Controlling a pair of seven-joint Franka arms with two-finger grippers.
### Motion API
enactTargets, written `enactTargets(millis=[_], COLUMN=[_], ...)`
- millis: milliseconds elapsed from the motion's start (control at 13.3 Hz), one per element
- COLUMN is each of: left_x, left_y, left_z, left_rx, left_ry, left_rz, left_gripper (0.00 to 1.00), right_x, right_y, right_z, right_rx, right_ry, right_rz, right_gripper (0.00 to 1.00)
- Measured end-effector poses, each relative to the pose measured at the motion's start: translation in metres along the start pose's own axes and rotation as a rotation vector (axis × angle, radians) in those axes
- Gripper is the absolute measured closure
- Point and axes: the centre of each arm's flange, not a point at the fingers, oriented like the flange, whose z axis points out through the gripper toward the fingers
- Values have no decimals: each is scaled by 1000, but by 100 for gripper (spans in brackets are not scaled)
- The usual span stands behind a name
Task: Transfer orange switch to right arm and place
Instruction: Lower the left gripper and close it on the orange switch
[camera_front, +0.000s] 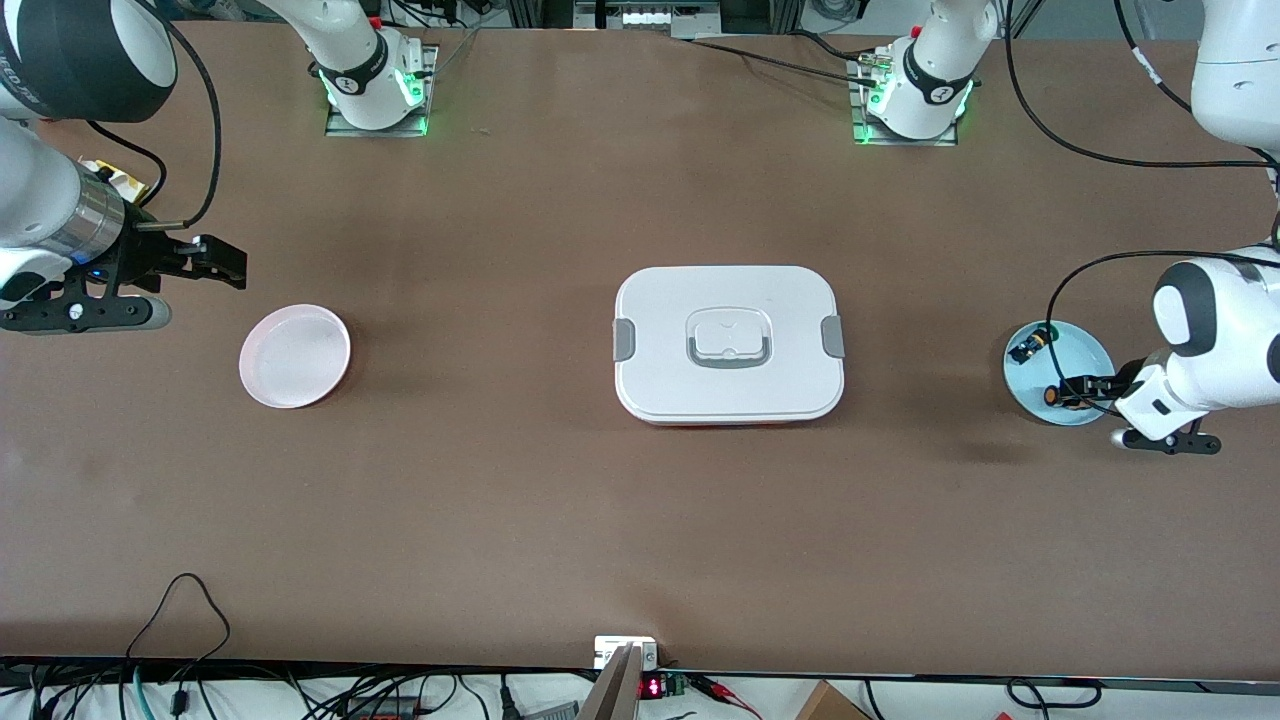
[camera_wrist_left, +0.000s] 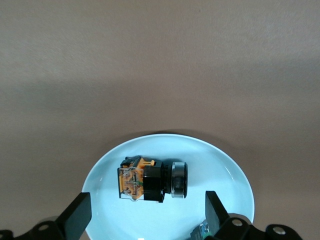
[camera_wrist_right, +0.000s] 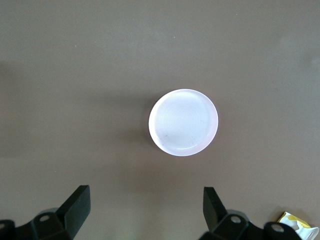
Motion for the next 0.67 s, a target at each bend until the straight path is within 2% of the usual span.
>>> enactTargets(millis=[524,674], left_x=[-3,-1], left_y=[-1,-1], left_z=[25,30], left_rx=[-13,-10], left_ry=[-14,1], left_rz=[1,4], left_gripper=[0,0], right_x=[0,0], right_y=[0,0], right_z=[0,0], right_rx=[0,0], right_ry=[-1,-1], right_rz=[0,1], right_gripper=[0,0])
